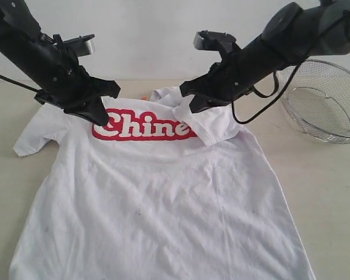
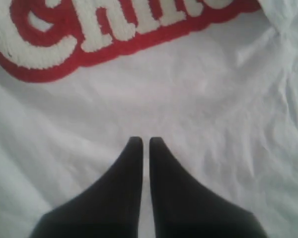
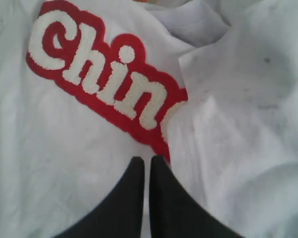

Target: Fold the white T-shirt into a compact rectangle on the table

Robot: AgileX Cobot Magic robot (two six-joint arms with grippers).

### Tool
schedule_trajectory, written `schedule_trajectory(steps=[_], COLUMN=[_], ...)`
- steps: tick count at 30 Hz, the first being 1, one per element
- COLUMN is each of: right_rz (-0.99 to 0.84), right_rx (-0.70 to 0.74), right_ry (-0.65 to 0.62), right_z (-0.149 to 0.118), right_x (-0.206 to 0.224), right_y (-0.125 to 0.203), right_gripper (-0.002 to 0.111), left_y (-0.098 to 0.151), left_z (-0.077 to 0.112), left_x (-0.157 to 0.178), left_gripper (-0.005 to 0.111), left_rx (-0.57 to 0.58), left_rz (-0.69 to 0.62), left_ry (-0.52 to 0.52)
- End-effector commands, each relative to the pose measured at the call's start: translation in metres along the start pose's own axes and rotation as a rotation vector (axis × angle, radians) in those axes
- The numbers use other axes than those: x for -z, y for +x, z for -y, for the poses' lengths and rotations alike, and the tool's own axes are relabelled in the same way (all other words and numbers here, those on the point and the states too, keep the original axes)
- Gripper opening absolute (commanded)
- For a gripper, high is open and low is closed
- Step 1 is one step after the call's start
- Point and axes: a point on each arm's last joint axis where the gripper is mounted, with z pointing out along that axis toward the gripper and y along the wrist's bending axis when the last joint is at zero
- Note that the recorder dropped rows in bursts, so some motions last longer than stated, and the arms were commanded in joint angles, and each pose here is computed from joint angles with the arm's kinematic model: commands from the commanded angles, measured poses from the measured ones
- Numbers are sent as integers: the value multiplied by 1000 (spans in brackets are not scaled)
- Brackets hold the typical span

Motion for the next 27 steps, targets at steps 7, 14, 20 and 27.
schedule_trajectory(steps=[7, 14, 20, 27], right_rz=[-42, -63, -6, -40], right_rx=[41, 40, 74, 111], right_ry=[-28, -27, -52, -77], right_z=[0, 2, -6, -11], right_x=[-40, -53, -38, -31], right_y=[-3, 3, -23, -28], right_gripper=[0, 0, 0, 0], left_y=[1, 11, 25, -6], left_z=[-27, -24, -20, -18], left_x=[-64, -84, -96, -51], left_gripper=[5, 5, 5, 5], left_rx=[47, 66, 93, 75], left_rz=[-10, -104, -201, 29], left_ry=[-41, 61, 160, 107])
